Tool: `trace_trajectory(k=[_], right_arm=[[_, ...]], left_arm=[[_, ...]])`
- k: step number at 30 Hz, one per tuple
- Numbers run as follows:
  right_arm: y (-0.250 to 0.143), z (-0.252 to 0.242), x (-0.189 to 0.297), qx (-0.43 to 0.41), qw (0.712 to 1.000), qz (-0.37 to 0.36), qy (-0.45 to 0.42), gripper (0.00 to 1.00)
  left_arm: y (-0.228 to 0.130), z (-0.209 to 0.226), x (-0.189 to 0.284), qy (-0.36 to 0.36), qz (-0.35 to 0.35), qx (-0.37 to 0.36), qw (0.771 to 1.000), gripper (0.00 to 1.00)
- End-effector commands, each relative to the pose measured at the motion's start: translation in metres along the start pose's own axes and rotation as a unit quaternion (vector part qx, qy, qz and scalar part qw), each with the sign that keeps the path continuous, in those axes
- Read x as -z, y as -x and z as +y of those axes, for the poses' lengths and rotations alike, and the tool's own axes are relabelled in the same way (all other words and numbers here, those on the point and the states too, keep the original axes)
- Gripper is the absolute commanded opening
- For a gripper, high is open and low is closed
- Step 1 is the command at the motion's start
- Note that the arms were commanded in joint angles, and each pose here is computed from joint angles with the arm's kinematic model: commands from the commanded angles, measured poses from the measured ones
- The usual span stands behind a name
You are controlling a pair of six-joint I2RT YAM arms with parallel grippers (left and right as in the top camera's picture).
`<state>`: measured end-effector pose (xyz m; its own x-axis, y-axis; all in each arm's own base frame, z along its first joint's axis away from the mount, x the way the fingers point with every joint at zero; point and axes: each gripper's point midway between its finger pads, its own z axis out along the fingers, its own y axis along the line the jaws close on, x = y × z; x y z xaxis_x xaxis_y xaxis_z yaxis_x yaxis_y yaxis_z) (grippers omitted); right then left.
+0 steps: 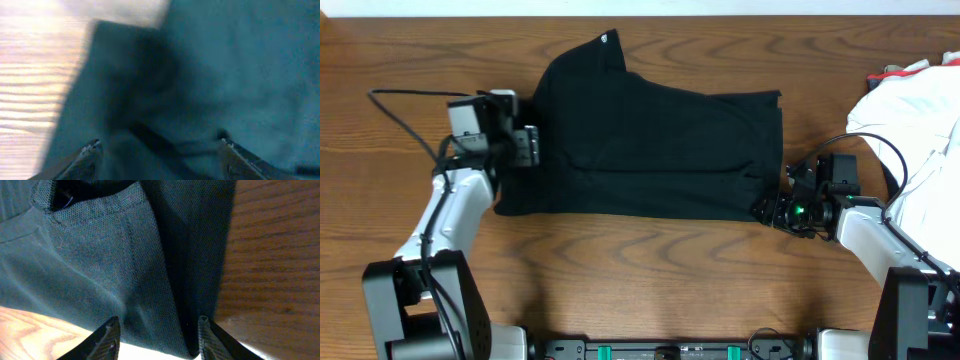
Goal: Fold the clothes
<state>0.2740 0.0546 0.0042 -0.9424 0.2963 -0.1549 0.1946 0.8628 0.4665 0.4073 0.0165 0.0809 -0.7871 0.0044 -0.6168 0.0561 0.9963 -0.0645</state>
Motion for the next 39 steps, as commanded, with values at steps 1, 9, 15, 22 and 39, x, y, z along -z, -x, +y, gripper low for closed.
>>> trace_trajectory(k=[1,9,15,22,39], right_arm=[[-0.012,-0.023,-0.006,-0.01,0.999,0.013,-0.045,0.5],[-0.012,-0.023,-0.006,-0.011,0.999,0.015,-0.045,0.5],[-0.013,-0.023,-0.006,-0.011,0.999,0.017,-0.046,0.5],[-0.013,-0.023,-0.006,-0.011,0.999,0.017,-0.046,0.51],[-0.012,-0.023,-0.006,-0.011,0.999,0.015,-0.045,0.52]], left_arm=[[-0.007,-0.033,-0.005,-0.04,0.023,-0.018,0.999,0.72],[-0.044,-0.049,-0.035,-0.046,0.091,-0.031,0.994,0.56],[-0.055,-0.049,-0.046,-0.049,0.108,-0.029,0.993,0.55],[-0.048,-0.053,-0.046,-0.06,0.095,-0.02,0.994,0.51],[-0.026,-0.071,-0.029,-0.094,0.06,-0.023,0.994,0.06]])
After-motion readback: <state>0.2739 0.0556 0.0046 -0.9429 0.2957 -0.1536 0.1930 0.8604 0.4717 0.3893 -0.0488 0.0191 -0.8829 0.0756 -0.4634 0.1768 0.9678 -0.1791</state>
